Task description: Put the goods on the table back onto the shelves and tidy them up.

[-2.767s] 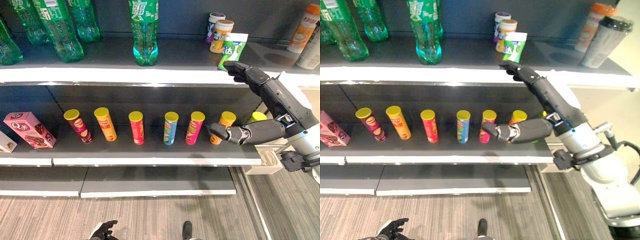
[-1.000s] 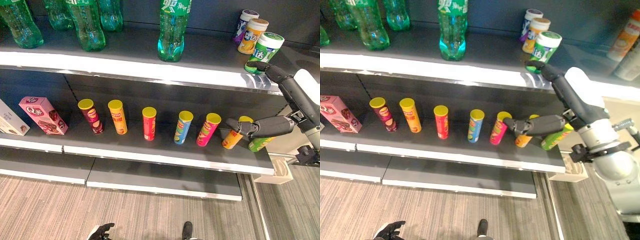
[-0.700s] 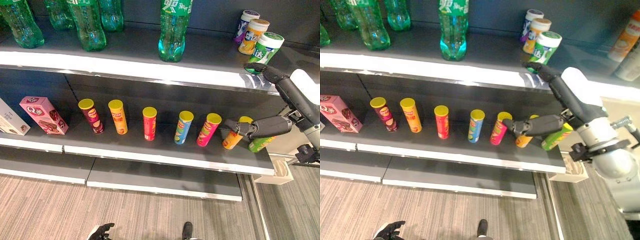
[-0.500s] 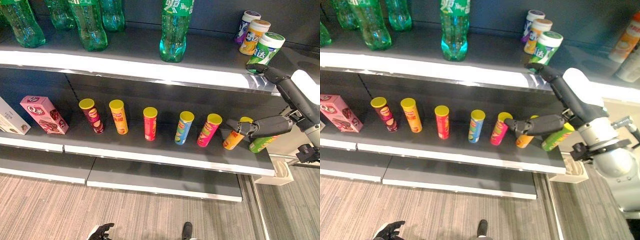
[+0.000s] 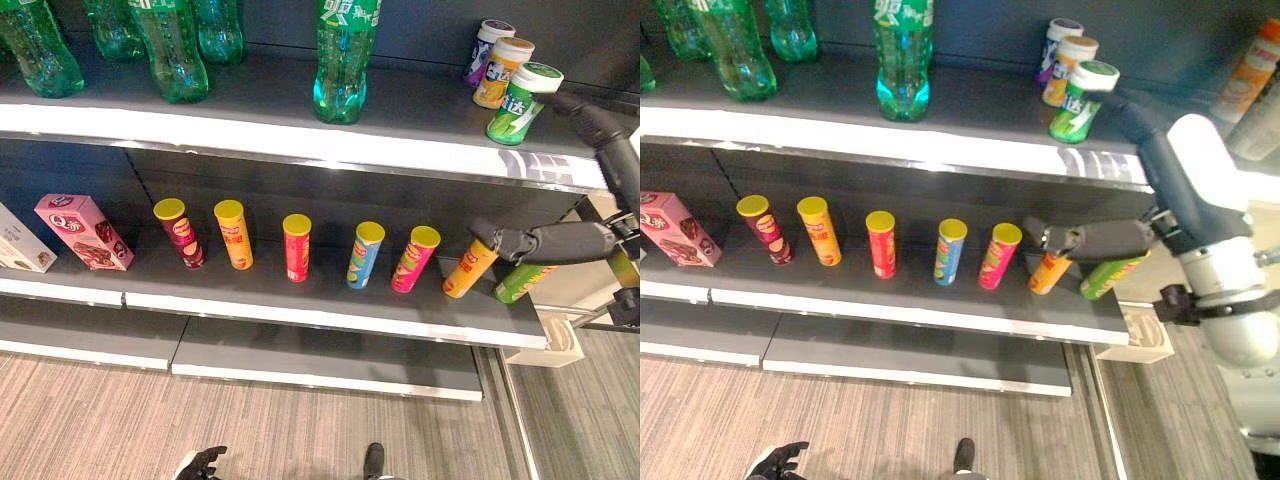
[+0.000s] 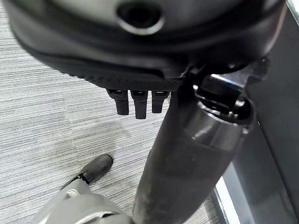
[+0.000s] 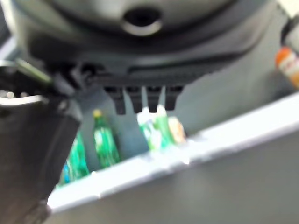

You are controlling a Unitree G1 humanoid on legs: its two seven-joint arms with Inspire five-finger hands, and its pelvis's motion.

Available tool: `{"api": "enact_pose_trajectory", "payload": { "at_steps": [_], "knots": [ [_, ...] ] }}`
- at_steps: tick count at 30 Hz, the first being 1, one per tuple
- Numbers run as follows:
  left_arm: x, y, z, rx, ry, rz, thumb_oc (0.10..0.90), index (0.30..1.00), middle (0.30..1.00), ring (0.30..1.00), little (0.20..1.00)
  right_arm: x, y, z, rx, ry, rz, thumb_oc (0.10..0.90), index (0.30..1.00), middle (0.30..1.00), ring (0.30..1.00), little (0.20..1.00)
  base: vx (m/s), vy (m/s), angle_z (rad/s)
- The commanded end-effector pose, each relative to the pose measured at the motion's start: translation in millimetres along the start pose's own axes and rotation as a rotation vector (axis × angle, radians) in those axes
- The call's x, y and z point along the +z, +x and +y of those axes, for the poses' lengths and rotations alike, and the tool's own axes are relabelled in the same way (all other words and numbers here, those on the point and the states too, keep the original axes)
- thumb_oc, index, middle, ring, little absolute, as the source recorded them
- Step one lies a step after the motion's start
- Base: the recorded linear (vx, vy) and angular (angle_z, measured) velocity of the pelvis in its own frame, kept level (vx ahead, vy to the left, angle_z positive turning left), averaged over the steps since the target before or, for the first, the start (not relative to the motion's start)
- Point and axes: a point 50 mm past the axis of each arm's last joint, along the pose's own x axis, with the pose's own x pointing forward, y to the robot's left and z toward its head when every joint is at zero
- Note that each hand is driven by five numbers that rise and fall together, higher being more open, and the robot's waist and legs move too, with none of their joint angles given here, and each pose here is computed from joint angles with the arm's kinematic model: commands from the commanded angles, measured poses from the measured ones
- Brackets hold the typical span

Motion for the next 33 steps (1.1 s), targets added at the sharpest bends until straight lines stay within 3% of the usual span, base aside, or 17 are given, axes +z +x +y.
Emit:
{"api": "enact_pose_trajectory", "payload": {
  "at_steps": [1, 10, 16, 21, 23, 27, 30, 33],
  "knots": [
    [15, 3, 32, 0.092, 0.027, -0.069, 0.800, 0.900, 0.900, 0.900, 0.900, 31, 15, -45, -0.291, -0.025, -0.191, 0.800, 0.900, 0.900, 0.900, 0.900, -0.01, -0.007, -0.03],
    [20, 3, 34, 0.088, 0.035, -0.089, 0.800, 0.900, 0.900, 0.900, 0.900, 27, 8, -53, -0.422, 0.032, -0.175, 0.800, 0.900, 0.900, 0.900, 0.900, 0.00, -0.006, -0.02],
    [24, 4, 29, 0.072, 0.037, -0.105, 0.800, 0.900, 0.900, 0.900, 0.900, 21, 3, -60, -0.485, -0.024, -0.142, 0.800, 0.900, 0.900, 0.900, 0.900, -0.02, -0.008, -0.13],
    [28, 5, 21, 0.056, 0.018, -0.118, 0.800, 0.900, 0.900, 0.900, 0.900, -7, -16, -63, -0.544, 0.020, 0.015, 0.800, 0.900, 0.900, 0.900, 0.900, -0.01, 0.035, -0.33],
    [31, 5, 27, 0.072, 0.009, -0.121, 0.800, 0.900, 0.900, 0.900, 0.900, -42, -42, -51, -0.543, 0.130, 0.213, 0.800, 0.900, 0.900, 0.900, 0.900, -0.02, 0.076, -0.33],
    [34, 5, 38, 0.100, -0.027, -0.129, 0.800, 0.900, 0.900, 0.900, 0.900, -80, -100, 11, -0.401, 0.349, 0.565, 0.800, 0.900, 0.900, 0.900, 0.900, -0.02, 0.048, -0.34],
    [39, 6, 37, 0.095, -0.015, -0.142, 0.800, 0.900, 0.900, 0.900, 0.900, -82, -103, 34, -0.331, 0.414, 0.609, 0.800, 0.900, 0.900, 0.900, 0.900, -0.02, 0.062, -0.36],
    [41, 6, 40, 0.095, 0.001, -0.148, 0.800, 0.900, 0.900, 0.900, 0.900, -91, -128, 83, -0.077, 0.568, 0.763, 0.800, 0.900, 0.900, 0.900, 0.900, -0.01, 0.005, -0.03]
  ]
}}
